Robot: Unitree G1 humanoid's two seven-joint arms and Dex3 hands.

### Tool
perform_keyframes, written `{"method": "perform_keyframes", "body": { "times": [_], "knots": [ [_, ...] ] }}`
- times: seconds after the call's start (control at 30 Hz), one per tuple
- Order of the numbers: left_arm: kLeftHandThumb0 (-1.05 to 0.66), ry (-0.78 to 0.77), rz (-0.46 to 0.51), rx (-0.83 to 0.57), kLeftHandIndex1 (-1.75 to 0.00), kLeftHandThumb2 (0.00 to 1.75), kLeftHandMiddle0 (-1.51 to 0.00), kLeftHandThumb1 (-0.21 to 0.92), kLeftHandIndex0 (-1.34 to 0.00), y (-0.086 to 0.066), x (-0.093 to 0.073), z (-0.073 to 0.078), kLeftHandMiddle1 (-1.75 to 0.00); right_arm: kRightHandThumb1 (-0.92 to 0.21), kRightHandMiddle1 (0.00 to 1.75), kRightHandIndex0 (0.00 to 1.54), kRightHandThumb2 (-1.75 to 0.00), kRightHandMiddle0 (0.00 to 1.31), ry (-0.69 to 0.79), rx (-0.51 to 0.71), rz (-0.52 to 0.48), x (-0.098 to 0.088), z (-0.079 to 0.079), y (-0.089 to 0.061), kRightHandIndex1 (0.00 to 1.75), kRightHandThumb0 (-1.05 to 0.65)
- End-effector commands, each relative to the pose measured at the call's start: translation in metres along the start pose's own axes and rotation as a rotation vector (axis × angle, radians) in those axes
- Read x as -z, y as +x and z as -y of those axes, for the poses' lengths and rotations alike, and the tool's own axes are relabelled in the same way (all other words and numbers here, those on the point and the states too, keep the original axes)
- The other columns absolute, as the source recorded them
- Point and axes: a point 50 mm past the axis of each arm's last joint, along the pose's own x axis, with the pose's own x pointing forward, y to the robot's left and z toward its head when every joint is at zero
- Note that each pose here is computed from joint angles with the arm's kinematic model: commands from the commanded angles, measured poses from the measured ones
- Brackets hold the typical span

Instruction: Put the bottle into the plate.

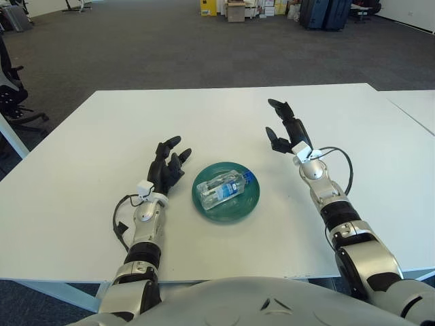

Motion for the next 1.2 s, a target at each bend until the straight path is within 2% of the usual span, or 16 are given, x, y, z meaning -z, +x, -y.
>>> {"method": "perform_keyframes", "body": {
  "times": [0.0,0.3,0.63,0.97,1.17],
  "knots": [
    [-0.77,-0.021,-0.02,-0.004,-0.97,0.89,-0.69,0.92,-0.13,-0.002,0.005,-0.001,-0.22,-0.92,0.73,0.35,-0.86,0.0,0.084,0.054,-0.057,0.009,0.006,-0.002,0.05,-0.72],
    [-0.77,-0.025,-0.019,0.002,-0.97,0.89,-0.68,0.92,-0.13,-0.001,0.005,-0.001,-0.23,-0.92,0.83,0.45,-0.87,0.01,0.233,0.131,-0.154,0.029,0.003,-0.011,0.06,-0.64],
    [-0.78,-0.007,-0.019,0.005,-0.95,0.9,-0.65,0.92,-0.12,-0.001,0.004,-0.003,-0.22,-0.92,0.87,0.54,-0.86,0.05,0.317,0.184,-0.249,0.047,-0.003,-0.024,0.09,-0.66],
    [-0.78,-0.001,-0.014,0.007,-0.94,0.89,-0.65,0.92,-0.12,0.0,0.002,-0.003,-0.22,-0.92,0.89,0.6,-0.88,0.09,0.312,0.199,-0.302,0.057,-0.011,-0.033,0.11,-0.68],
    [-0.79,0.005,-0.01,0.006,-0.94,0.89,-0.64,0.92,-0.12,0.0,0.001,-0.004,-0.22,-0.92,0.89,0.63,-0.89,0.11,0.314,0.217,-0.359,0.067,-0.014,-0.045,0.12,-0.68]
  ]
}}
